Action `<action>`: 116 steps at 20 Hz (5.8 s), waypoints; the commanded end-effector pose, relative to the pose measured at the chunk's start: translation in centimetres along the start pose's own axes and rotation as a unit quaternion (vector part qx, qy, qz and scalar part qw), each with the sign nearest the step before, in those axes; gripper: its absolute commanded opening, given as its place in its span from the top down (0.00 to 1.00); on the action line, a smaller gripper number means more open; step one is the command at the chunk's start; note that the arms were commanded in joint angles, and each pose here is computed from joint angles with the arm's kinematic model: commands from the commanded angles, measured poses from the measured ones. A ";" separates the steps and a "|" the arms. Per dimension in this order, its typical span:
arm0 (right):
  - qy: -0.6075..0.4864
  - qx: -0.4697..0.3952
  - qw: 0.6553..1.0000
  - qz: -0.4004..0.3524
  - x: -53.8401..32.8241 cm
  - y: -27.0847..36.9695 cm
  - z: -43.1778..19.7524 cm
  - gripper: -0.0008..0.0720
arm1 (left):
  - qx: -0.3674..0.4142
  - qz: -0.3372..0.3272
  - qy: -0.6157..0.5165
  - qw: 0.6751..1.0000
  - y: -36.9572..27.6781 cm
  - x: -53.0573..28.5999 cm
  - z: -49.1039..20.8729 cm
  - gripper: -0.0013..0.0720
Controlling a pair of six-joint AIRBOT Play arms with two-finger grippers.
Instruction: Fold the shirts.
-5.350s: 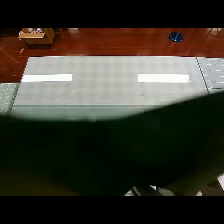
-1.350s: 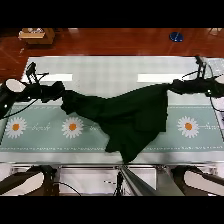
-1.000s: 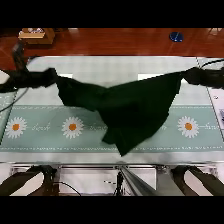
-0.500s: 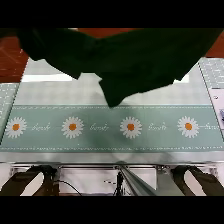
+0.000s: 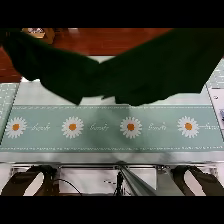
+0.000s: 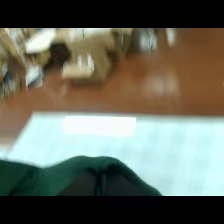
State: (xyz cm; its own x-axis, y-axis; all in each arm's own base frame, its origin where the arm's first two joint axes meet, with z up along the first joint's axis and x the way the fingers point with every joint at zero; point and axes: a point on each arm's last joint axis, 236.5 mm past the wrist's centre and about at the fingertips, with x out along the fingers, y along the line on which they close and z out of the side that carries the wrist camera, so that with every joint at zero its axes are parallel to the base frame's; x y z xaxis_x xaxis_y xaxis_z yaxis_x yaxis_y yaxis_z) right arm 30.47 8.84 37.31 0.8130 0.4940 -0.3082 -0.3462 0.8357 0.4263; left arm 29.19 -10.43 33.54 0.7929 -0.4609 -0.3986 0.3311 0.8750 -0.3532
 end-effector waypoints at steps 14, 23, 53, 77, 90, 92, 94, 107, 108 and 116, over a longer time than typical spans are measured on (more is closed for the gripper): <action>-0.111 -0.062 0.990 0.058 -14.0 15.3 4.0 0.96 | 0.016 -0.083 -0.269 0.959 -13.9 -22.7 4.9 0.95; 0.077 -0.050 0.992 -0.082 -12.9 7.1 -4.1 0.96 | -0.074 0.003 0.066 0.995 -8.9 -17.0 -8.5 0.95; 0.300 0.059 0.944 -0.120 20.6 -18.3 -20.6 0.96 | -0.274 0.134 0.228 0.925 17.9 16.7 -28.6 0.09; 0.320 0.053 0.939 -0.114 20.1 -18.1 -21.4 0.96 | -0.402 -0.056 0.401 0.821 0.6 17.7 -39.5 0.05; 0.326 0.054 0.937 -0.113 19.9 -18.0 -21.6 0.96 | -0.401 -0.066 0.372 0.835 0.7 19.4 -37.4 0.95; 0.327 0.051 0.937 -0.115 19.9 -18.1 -21.6 0.96 | -0.374 -0.114 0.387 0.835 -1.4 18.8 -35.8 0.95; 0.332 0.047 0.934 -0.120 19.6 -18.4 -21.8 0.96 | -0.354 -0.143 0.375 0.845 -2.6 18.6 -33.4 0.95; 0.254 -0.007 0.963 -0.095 16.1 -13.7 -14.9 0.96 | -0.192 -0.238 0.077 0.949 -5.4 12.4 -7.8 0.96; 0.216 -0.028 0.972 -0.088 14.8 -11.9 -12.0 0.96 | -0.174 -0.235 0.030 0.956 -5.1 10.4 -4.4 0.96; -0.210 -0.159 0.964 -0.029 -7.5 7.1 10.7 0.96 | 0.018 -0.196 -0.263 0.944 -10.5 -10.0 12.0 0.96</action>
State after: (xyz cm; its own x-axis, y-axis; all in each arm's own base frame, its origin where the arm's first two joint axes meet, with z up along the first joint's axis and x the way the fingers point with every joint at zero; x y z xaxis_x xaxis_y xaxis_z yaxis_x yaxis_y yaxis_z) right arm 34.06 8.70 41.94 0.9080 0.3700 -0.1967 -0.3460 0.9267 0.1465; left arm 28.82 -14.17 44.59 0.7314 -0.6733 0.1083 0.6234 0.5958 -0.5063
